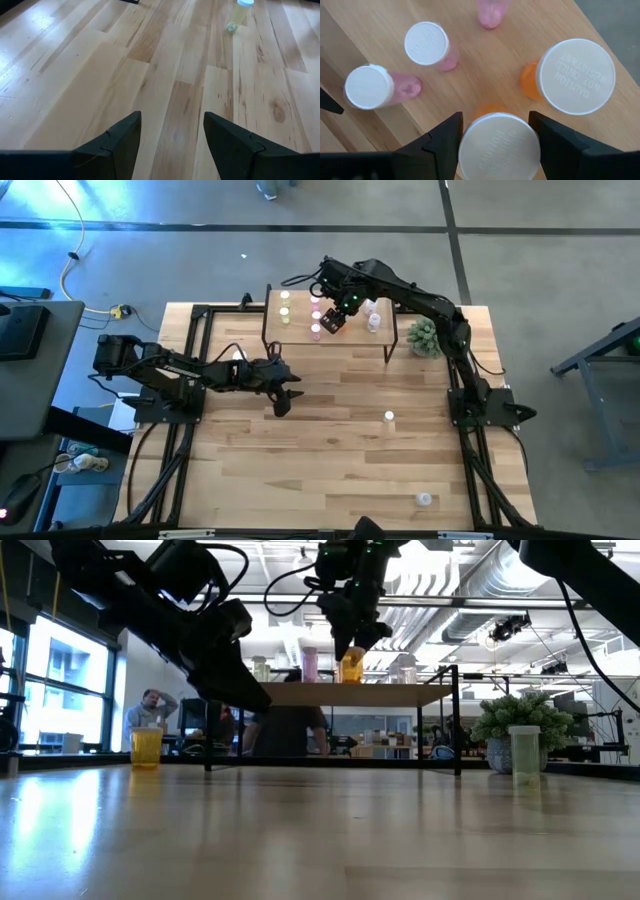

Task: Pick and place medicine bottles onto shelf by color
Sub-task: Put the bottom orange pill bottle aligned with the other orange pill bottle on the shelf

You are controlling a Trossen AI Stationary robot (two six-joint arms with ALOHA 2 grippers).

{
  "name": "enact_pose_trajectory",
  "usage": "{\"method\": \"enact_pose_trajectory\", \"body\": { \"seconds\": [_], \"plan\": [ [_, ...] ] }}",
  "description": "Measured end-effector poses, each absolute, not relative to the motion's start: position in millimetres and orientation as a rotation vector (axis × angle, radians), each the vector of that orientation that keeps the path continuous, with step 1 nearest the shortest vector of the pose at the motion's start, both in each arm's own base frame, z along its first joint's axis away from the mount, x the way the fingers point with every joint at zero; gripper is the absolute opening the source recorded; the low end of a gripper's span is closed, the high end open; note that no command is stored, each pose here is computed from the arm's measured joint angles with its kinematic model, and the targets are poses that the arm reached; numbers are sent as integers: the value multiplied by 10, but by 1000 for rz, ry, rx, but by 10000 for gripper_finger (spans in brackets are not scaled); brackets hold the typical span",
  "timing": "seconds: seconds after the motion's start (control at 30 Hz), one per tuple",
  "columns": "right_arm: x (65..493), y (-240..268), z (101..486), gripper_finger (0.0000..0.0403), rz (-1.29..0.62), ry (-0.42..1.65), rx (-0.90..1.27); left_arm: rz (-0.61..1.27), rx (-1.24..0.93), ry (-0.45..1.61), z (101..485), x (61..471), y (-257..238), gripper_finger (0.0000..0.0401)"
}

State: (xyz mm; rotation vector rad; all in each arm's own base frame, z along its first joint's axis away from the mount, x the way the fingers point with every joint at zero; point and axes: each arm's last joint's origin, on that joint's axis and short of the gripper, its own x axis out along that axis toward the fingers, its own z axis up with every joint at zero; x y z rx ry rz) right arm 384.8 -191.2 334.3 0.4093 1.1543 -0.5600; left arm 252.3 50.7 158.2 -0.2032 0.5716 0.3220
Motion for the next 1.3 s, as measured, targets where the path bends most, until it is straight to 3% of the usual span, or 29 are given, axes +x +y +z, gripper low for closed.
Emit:
{"method": "enact_pose_trajectory", "body": {
  "seconds": [1.3],
  "plan": [
    [3870, -1883, 3311, 214, -543, 1175, 380, 322, -203, 578, 1577, 2519, 507, 207]
  ]
}}
